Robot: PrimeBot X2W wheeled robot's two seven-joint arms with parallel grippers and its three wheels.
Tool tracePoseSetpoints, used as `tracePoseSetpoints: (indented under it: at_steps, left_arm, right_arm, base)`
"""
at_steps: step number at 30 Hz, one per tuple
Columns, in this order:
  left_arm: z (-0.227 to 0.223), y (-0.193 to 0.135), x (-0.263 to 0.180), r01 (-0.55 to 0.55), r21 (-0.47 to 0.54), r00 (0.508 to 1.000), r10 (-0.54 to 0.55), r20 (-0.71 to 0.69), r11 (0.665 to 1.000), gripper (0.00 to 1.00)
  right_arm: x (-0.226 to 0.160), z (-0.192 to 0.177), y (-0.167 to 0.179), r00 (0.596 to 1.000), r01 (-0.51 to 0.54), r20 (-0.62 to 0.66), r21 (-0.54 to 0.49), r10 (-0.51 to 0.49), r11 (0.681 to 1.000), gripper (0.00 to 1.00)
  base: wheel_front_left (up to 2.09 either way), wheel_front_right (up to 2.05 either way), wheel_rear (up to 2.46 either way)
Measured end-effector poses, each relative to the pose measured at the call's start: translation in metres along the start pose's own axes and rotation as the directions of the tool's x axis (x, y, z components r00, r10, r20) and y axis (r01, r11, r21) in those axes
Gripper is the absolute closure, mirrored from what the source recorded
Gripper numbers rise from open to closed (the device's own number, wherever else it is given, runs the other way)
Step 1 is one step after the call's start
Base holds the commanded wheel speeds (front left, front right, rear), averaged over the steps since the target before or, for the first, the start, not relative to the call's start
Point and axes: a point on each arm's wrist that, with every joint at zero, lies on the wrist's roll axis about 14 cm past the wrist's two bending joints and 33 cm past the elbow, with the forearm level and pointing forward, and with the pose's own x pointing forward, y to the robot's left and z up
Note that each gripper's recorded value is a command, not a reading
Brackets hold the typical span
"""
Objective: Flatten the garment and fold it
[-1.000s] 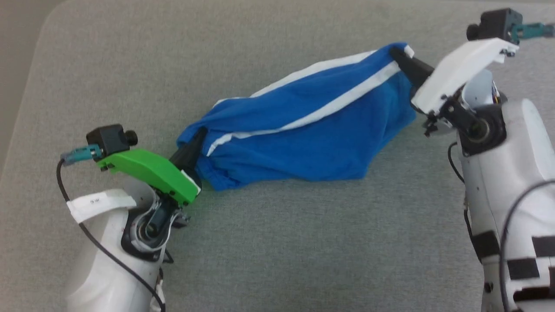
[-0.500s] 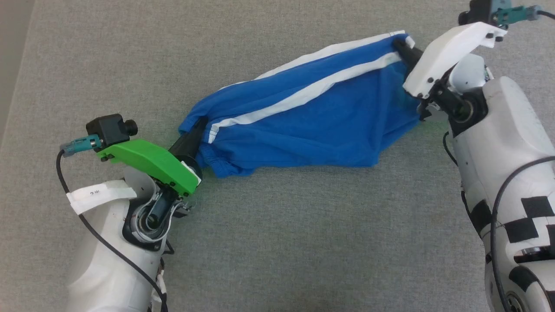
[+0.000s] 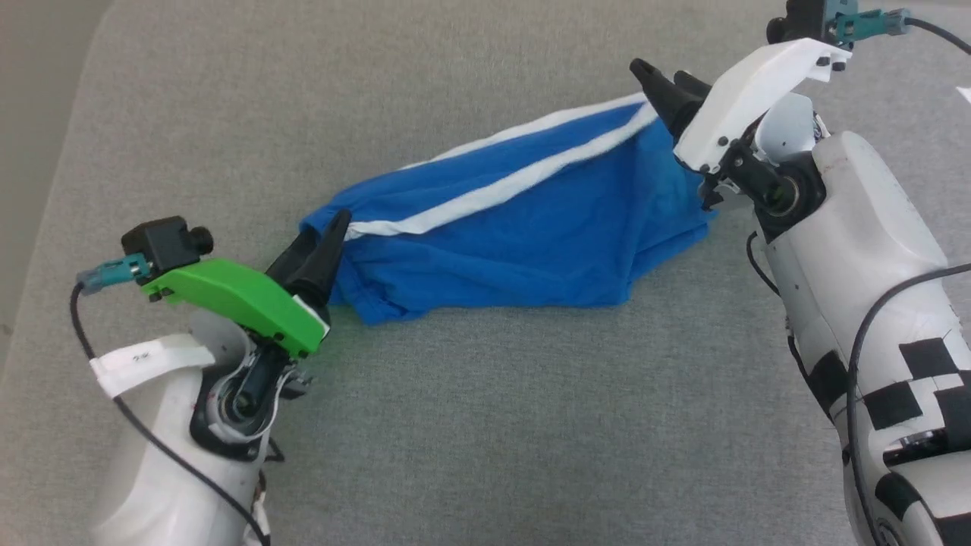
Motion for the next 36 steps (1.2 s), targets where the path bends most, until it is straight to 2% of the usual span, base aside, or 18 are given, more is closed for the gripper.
tracePoseSetpoints:
  at_steps: [5, 9, 12, 15, 17, 19, 23, 29, 36]
  left_arm:
    - [0.017, -0.01, -0.022, 0.002, 0.047, 0.999, -0.005, 0.053, 0.999, 0.0]
    - [0.043, -0.013, -0.043, -0.05, 0.206, 0.986, 0.015, 0.167, 0.977, 0.0]
    - [0.079, -0.02, -0.064, -0.122, 0.34, 0.932, -0.009, 0.362, 0.933, 0.0]
    - [0.096, -0.028, -0.084, -0.17, 0.397, 0.859, -0.061, 0.508, 0.902, 0.0]
    - [0.094, -0.028, -0.095, -0.198, 0.418, 0.828, -0.077, 0.556, 0.887, 0.0]
    - [0.086, -0.025, -0.1, -0.22, 0.447, 0.825, -0.079, 0.559, 0.867, 0.0]
    - [0.068, -0.019, -0.101, -0.253, 0.48, 0.835, -0.061, 0.547, 0.84, 0.0]
    - [0.065, -0.025, -0.101, -0.268, 0.502, 0.821, -0.078, 0.565, 0.822, 0.0]
    - [0.057, -0.018, -0.097, -0.267, 0.485, 0.828, -0.059, 0.558, 0.833, 0.0]
  right_arm:
    - [-0.021, 0.013, 0.008, 0.999, -0.004, 0.052, -0.073, 0.008, 0.997, 0.0]
    - [-0.043, 0.021, -0.002, 0.996, 0.044, 0.089, -0.191, -0.027, 0.981, 0.0]
    - [-0.058, 0.021, -0.014, 0.993, 0.084, 0.101, -0.249, -0.06, 0.965, 0.0]
    - [-0.072, 0.015, -0.029, 0.99, 0.134, 0.086, -0.331, -0.112, 0.934, 0.0]
    - [-0.08, 0.004, -0.041, 0.986, 0.167, 0.049, -0.41, -0.161, 0.897, 0.0]
    - [-0.085, -0.01, -0.05, 0.979, 0.18, -0.002, -0.473, -0.206, 0.862, 0.0]
    - [-0.084, -0.04, -0.054, 0.962, 0.164, -0.098, -0.543, -0.256, 0.824, 0.0]
    - [-0.068, -0.051, -0.035, 0.958, 0.126, -0.142, -0.574, -0.25, 0.809, 0.0]
    - [-0.059, -0.072, -0.051, 0.907, 0.141, -0.233, -0.616, -0.351, 0.775, 0.0]
  base:
    - [0.0, 0.0, 0.0]
    - [0.0, 0.0, 0.0]
    - [0.0, 0.0, 0.0]
    - [0.0, 0.0, 0.0]
    - [0.0, 0.0, 0.0]
    - [0.0, 0.0, 0.0]
    - [0.0, 0.0, 0.0]
    - [0.0, 0.0, 0.0]
    - [0.0, 0.0, 0.0]
